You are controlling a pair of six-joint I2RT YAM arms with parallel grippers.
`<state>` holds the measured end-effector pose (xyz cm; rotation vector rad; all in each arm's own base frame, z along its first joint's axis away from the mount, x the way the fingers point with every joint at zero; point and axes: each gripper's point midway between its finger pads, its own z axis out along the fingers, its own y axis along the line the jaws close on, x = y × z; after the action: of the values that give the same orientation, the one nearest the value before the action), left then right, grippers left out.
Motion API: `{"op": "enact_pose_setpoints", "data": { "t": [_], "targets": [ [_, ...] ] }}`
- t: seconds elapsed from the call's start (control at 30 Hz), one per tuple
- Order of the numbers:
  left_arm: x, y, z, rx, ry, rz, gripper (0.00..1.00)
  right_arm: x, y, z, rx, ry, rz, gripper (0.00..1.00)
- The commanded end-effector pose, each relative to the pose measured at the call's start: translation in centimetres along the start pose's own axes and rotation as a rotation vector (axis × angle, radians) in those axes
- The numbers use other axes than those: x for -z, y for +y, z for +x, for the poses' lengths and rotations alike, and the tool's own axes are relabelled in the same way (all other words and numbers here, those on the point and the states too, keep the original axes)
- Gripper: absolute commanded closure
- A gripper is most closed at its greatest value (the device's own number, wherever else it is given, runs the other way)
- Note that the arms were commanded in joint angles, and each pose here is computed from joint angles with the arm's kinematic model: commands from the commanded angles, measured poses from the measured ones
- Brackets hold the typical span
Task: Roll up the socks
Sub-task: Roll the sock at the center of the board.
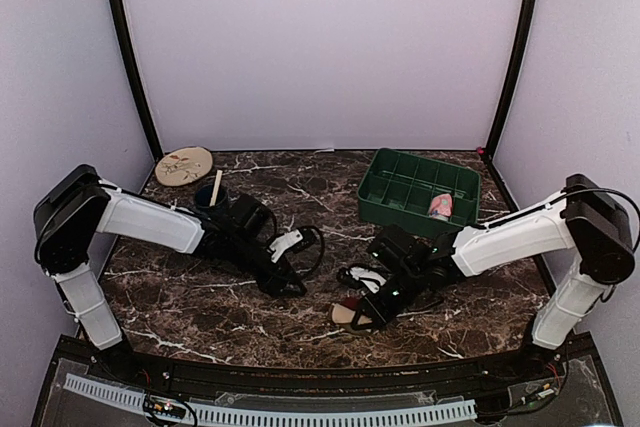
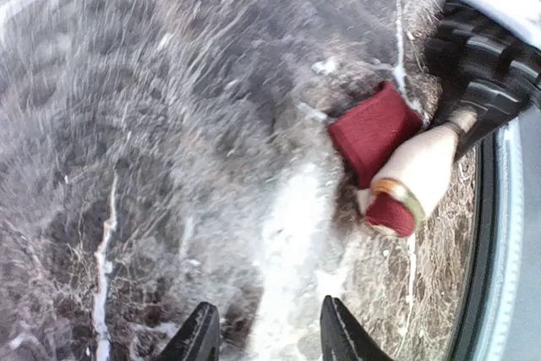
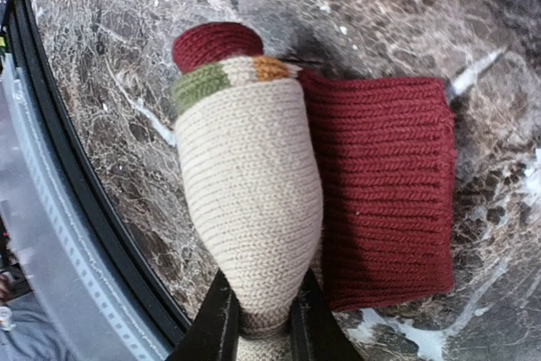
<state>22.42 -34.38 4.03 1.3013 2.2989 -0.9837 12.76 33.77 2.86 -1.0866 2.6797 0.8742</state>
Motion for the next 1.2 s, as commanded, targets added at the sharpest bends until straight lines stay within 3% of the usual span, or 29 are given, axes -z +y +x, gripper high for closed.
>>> {"op": "enact_pose_setpoints", "data": {
  "t": [0.0,0.27,0.73,1.17],
  "targets": [
    [1.3,-2.2,-3.5,-0.223,-0.168,-0.135,0.55,-0.5,-0.4,2.3,-0.108,0.105,-0.094,0.96],
    [-1.3,-7.3,-3.1,-0.491,-0.129,-0.206,0.54,-0.2,-1.1,2.5,-0.219,0.140,-0.182,0.98],
    [-5.1,-10.0,-1.8,-0.860,-0.013,-0.294,0.52,-0.2,-1.0,2.9,-0.323,0.219,-0.310,0.97],
    [-6.5,-10.3,-1.9,-0.997,0.002,-0.334,0.52,0.1,-1.3,2.9,-0.406,0.261,-0.418,0.98]
  ]
}}
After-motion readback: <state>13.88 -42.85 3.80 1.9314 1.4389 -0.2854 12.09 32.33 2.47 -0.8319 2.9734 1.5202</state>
